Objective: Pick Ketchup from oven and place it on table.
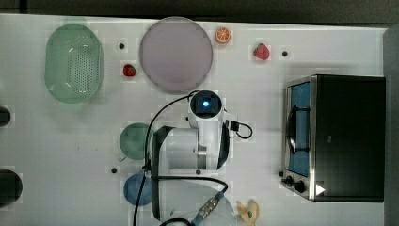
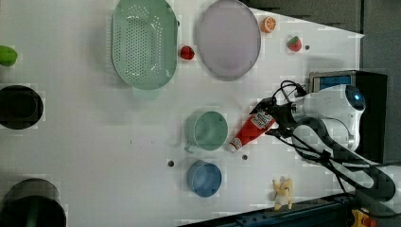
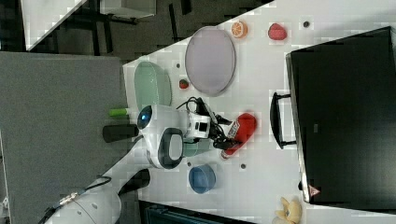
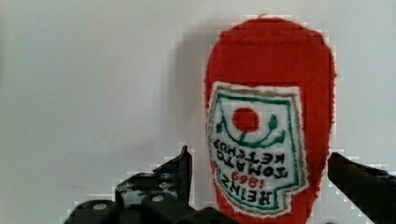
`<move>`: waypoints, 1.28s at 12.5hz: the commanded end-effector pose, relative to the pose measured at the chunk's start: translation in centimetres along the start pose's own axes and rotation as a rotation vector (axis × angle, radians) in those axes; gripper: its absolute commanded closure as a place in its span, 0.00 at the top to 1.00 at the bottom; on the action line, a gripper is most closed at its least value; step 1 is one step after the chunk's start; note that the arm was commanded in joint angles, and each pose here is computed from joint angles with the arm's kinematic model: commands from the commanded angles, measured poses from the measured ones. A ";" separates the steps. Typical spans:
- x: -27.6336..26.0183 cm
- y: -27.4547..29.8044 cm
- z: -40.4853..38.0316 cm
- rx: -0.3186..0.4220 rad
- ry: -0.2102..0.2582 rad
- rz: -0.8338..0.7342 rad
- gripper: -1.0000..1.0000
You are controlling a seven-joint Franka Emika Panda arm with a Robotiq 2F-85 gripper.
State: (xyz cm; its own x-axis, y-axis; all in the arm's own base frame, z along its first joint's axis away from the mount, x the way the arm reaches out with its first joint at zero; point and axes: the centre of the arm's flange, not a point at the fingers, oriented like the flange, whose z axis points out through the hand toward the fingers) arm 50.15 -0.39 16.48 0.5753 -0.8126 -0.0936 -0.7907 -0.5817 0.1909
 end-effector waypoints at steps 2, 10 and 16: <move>1.3 -1.4 -11.2 0.209 0.107 0.050 1.00; -2.3 5.6 -39.7 0.291 0.101 0.031 1.00; -4.1 9.3 -45.3 0.186 0.026 0.028 1.00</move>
State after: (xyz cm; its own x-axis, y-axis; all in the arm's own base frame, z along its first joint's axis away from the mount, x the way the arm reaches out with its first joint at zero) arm 48.35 -0.29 68.24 0.5976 -0.8016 0.0132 -0.7964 -0.5955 -0.1054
